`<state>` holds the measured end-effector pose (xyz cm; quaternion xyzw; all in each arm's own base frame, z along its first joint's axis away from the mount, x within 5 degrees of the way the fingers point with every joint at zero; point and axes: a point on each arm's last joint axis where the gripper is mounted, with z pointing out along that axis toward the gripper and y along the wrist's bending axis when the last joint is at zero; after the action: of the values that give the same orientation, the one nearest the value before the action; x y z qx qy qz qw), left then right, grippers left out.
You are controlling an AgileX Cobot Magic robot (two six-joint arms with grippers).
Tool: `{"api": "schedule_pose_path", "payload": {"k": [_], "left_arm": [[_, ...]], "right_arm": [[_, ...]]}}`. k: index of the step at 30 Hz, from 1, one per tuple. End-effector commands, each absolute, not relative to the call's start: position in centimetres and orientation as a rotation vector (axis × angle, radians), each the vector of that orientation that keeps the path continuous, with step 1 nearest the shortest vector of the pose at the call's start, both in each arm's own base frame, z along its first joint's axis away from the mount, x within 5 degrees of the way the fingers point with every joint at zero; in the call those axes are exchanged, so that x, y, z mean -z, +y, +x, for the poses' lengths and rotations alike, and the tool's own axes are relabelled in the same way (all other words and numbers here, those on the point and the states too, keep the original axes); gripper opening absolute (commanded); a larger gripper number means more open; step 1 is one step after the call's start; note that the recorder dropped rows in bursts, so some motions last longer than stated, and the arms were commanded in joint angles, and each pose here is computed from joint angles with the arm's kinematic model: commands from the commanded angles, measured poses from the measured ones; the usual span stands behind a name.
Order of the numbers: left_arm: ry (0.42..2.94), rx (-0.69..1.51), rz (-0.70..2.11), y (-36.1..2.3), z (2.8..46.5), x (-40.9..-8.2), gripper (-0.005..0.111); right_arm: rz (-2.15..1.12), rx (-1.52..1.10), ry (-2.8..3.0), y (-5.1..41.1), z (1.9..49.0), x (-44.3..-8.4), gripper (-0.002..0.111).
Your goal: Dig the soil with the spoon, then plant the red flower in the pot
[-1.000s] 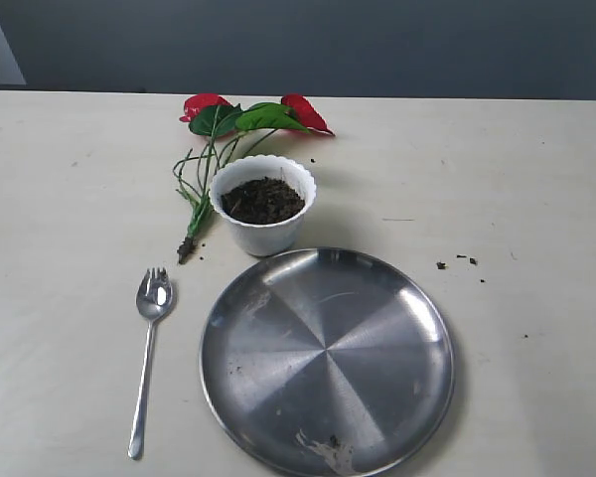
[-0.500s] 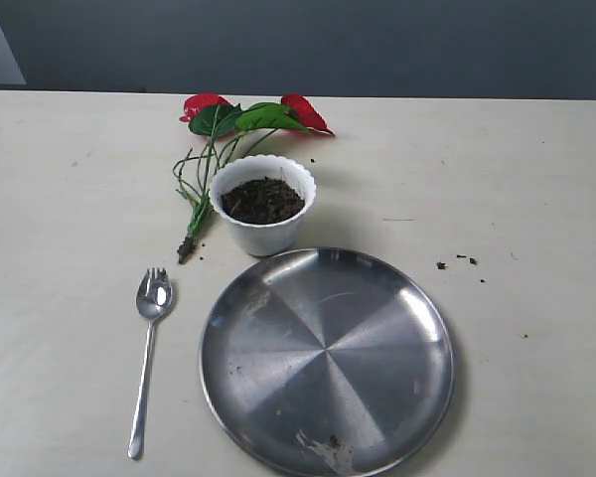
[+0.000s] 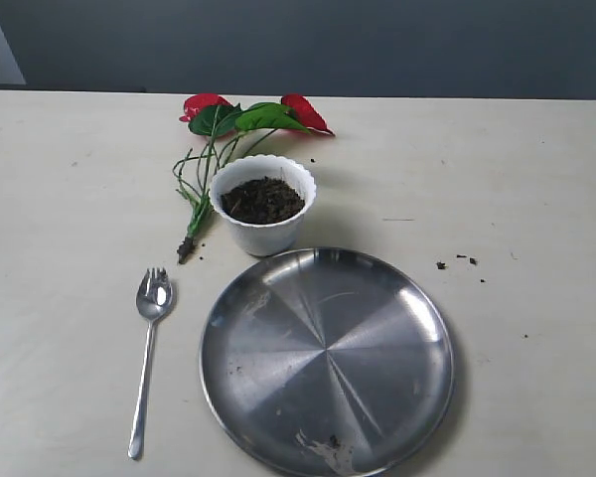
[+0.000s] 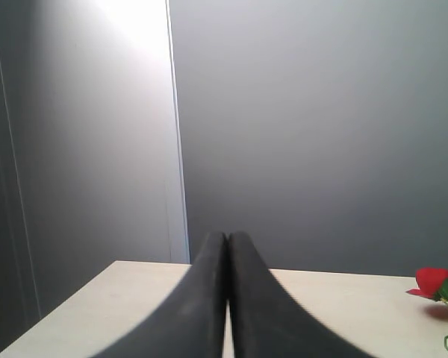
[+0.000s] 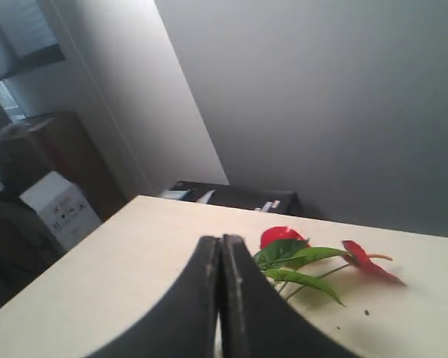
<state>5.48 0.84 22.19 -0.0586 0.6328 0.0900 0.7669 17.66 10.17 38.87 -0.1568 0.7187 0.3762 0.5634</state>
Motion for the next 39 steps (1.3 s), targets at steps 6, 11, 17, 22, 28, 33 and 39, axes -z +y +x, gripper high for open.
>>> {"api": "schedule_pose_path", "payload": {"k": [6, 11, 17, 22, 28, 33, 39], "left_arm": [[1.364, -0.186, -0.123, 0.8, 5.4, -22.4, 0.0], [1.364, -0.186, -0.123, 0.8, 5.4, -22.4, 0.0], [1.364, -0.186, -0.123, 0.8, 5.4, -22.4, 0.0], [1.364, -0.186, -0.123, 0.8, 5.4, -22.4, 0.0], [1.364, -0.186, -0.123, 0.8, 5.4, -22.4, 0.0], [1.364, -0.186, -0.123, 0.8, 5.4, -22.4, 0.0], [1.364, -0.186, -0.123, 0.8, 5.4, -22.4, 0.0]], "right_arm": [[-0.192, -0.218, 1.796, 12.5, 25.8, -33.7, -0.001], [-0.241, 0.346, 2.018, 11.9, 27.7, -30.5, -0.001], [-0.376, 0.026, 2.467, 15.2, 26.3, -29.2, -0.001], [-0.837, -0.443, 2.491, 22.2, 21.1, -29.2, -0.001], [-1.024, -0.445, 2.447, 28.8, 16.7, -28.0, -0.001], [-1.205, -0.379, 2.498, 34.5, 15.3, -25.6, -0.001], [-1.274, -0.379, 2.507, 40.5, 15.0, -22.9, -0.001]]}}
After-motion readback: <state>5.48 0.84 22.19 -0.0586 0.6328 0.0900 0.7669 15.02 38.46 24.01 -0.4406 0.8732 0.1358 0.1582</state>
